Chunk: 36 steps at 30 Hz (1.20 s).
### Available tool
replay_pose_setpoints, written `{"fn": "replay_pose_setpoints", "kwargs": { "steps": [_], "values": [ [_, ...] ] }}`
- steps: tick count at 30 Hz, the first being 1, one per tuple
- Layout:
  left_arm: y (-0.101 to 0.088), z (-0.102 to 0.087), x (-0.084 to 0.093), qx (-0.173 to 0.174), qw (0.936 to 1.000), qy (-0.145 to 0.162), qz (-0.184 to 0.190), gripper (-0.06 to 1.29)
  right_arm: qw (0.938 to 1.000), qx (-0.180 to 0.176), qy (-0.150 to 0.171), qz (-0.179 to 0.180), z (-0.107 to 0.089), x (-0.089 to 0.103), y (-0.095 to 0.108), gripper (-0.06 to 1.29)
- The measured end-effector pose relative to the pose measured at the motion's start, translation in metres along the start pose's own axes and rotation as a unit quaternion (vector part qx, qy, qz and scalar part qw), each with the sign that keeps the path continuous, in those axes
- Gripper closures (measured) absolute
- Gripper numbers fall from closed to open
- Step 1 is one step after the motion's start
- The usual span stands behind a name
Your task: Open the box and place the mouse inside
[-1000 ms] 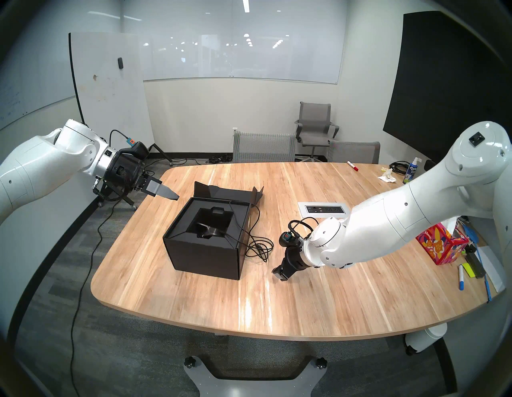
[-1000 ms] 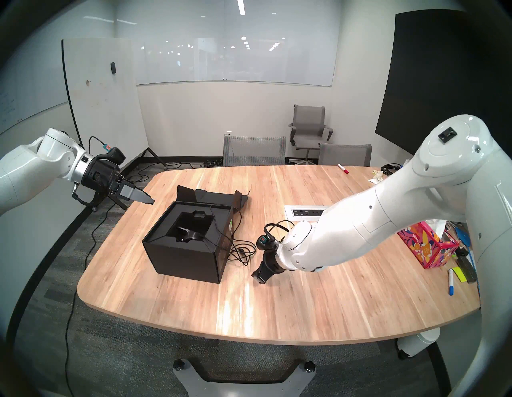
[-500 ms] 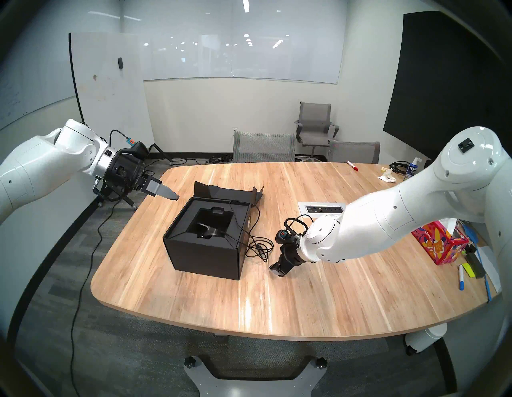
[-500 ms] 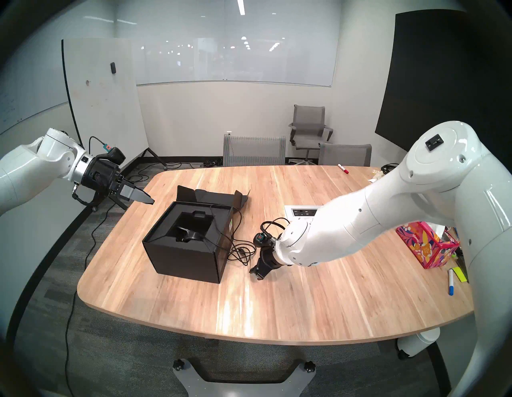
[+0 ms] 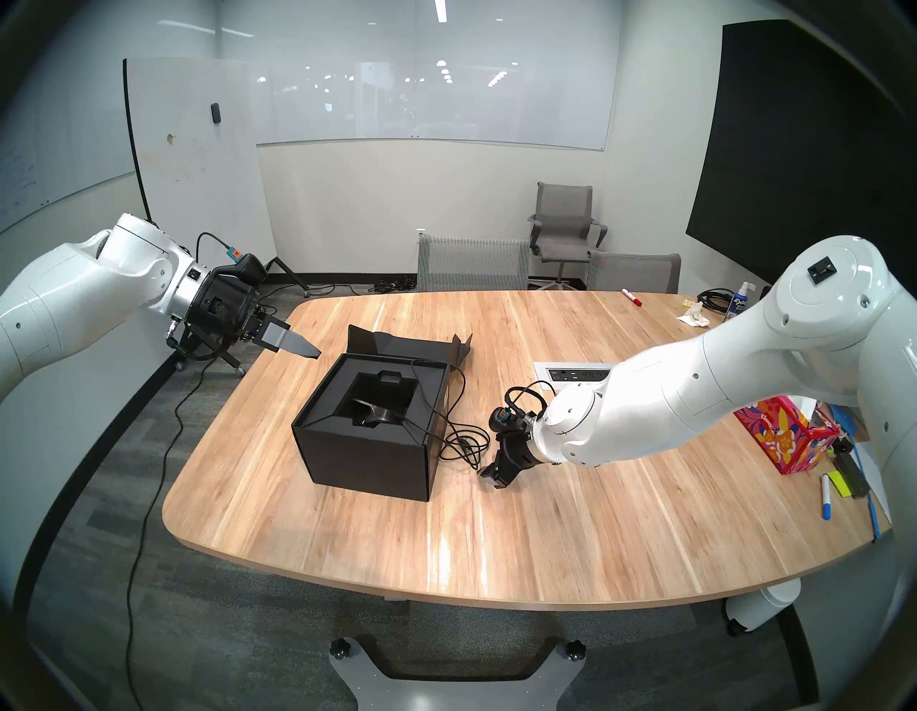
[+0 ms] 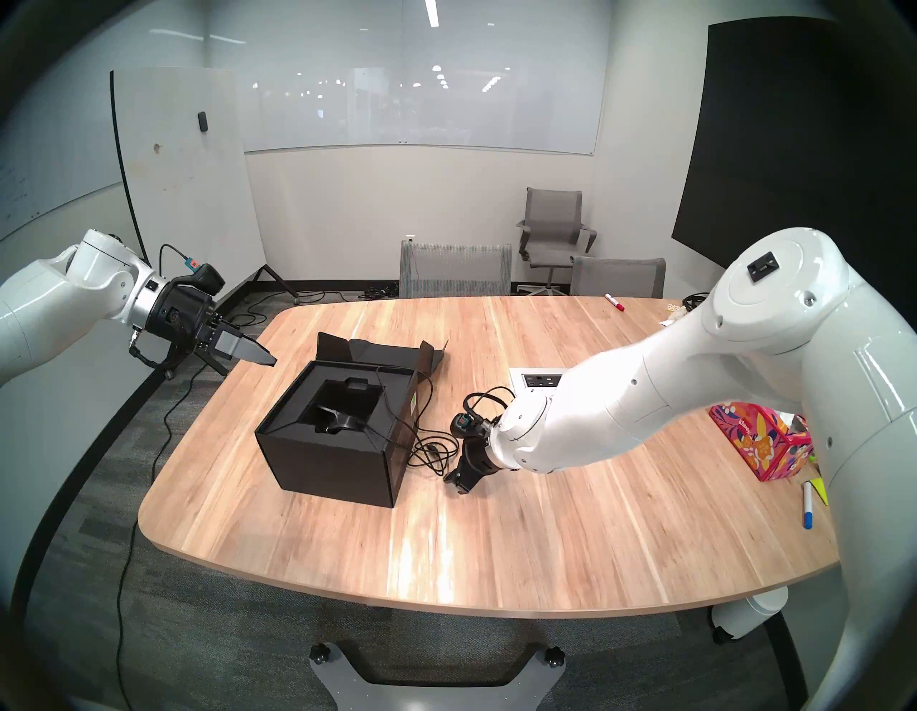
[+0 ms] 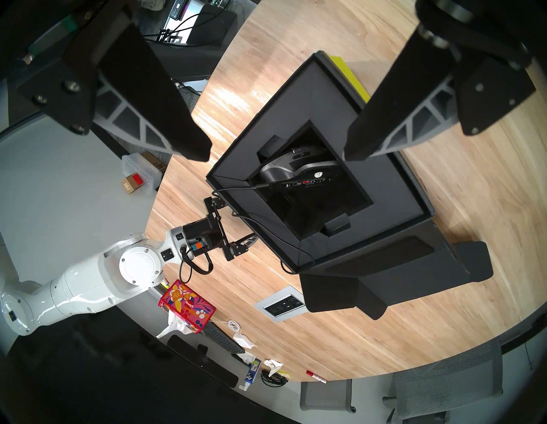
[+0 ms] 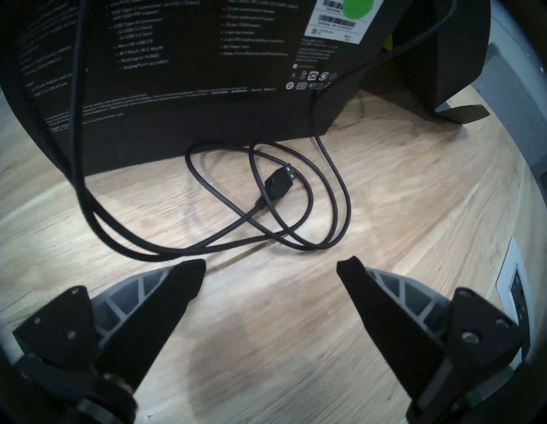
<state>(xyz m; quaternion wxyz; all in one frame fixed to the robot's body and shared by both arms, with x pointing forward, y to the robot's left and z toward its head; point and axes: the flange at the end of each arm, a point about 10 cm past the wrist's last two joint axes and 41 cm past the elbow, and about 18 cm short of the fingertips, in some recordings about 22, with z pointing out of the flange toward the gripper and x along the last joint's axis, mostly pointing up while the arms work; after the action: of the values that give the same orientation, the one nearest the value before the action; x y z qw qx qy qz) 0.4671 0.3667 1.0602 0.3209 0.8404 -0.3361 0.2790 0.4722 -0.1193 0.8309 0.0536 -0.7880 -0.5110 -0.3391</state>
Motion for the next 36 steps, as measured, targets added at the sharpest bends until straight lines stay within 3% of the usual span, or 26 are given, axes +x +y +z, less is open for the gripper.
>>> {"fn": "replay_pose_setpoints", "kwargs": {
  "steps": [30,32,33,34,35,36],
  "values": [
    [0.000,0.000,0.000,0.000,1.0000,0.000,0.000,0.00,0.9988,0.010,0.045,-0.016,0.037,0.005,0.022,0.05],
    [0.000,0.000,0.000,0.000,1.0000,0.000,0.000,0.00,0.9988,0.010,0.046,-0.016,0.038,0.006,0.022,0.24],
    [0.000,0.000,0.000,0.000,1.0000,0.000,0.000,0.00,0.9988,0.011,0.046,-0.015,0.039,0.006,0.022,0.72],
    [0.000,0.000,0.000,0.000,1.0000,0.000,0.000,0.00,0.9988,0.011,0.047,-0.014,0.039,0.007,0.022,0.98],
    [0.000,0.000,0.000,0.000,1.0000,0.000,0.000,0.00,0.9988,0.011,0.046,-0.013,0.039,0.007,0.022,1.22],
    [0.000,0.000,0.000,0.000,1.0000,0.000,0.000,0.00,0.9988,0.011,0.046,-0.012,0.039,0.007,0.022,1.25]
  ]
}}
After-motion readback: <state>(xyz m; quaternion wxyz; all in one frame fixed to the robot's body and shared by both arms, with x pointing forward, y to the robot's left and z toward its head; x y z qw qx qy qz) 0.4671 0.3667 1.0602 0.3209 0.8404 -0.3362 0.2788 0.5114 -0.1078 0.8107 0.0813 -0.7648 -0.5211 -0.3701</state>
